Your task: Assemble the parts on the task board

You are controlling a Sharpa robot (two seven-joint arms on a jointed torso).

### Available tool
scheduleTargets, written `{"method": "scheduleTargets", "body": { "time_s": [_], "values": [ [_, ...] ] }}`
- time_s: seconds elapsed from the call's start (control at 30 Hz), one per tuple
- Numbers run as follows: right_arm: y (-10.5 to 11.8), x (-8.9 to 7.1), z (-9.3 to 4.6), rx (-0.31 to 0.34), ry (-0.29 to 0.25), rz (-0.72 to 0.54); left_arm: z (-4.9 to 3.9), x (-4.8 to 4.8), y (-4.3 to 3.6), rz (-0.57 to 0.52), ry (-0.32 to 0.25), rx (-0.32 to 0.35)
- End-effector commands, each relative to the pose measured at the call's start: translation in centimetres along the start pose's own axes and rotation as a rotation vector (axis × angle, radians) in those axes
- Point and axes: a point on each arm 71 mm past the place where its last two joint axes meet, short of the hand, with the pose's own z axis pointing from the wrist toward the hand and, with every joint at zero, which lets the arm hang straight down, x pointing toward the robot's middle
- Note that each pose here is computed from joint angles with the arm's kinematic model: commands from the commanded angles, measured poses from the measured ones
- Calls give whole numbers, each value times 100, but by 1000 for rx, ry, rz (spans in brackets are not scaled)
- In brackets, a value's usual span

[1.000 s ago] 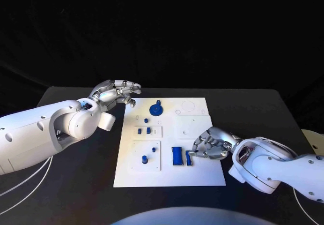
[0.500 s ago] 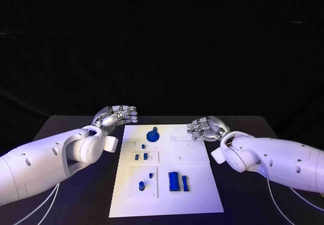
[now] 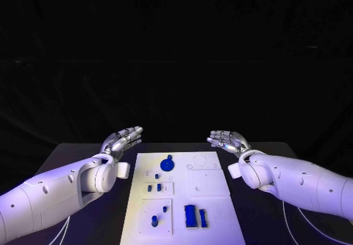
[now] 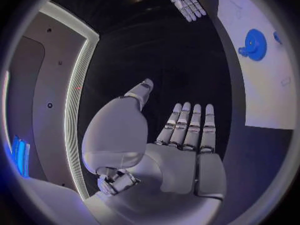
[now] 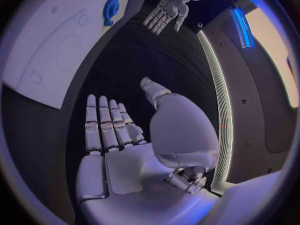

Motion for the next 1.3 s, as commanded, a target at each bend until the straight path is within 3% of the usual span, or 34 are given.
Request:
{"method": "scheduleTargets", "body": {
  "time_s": [0.03,0.23,0.53,0.63,0.8,1.3],
  "values": [
    [25,38,-22,-6,-9,11,-24,46,-5,4,-6,6],
    [118,227,-150,-19,-39,85,-168,176,24,20,-45,13],
    [397,591,-494,-23,-106,237,-519,445,28,60,-130,33],
    [456,648,-564,-21,-117,262,-583,488,21,67,-144,37],
    [506,691,-623,-18,-126,281,-627,517,15,72,-154,39],
    [507,692,-624,-18,-126,281,-627,517,15,72,-154,39]
  ]
}}
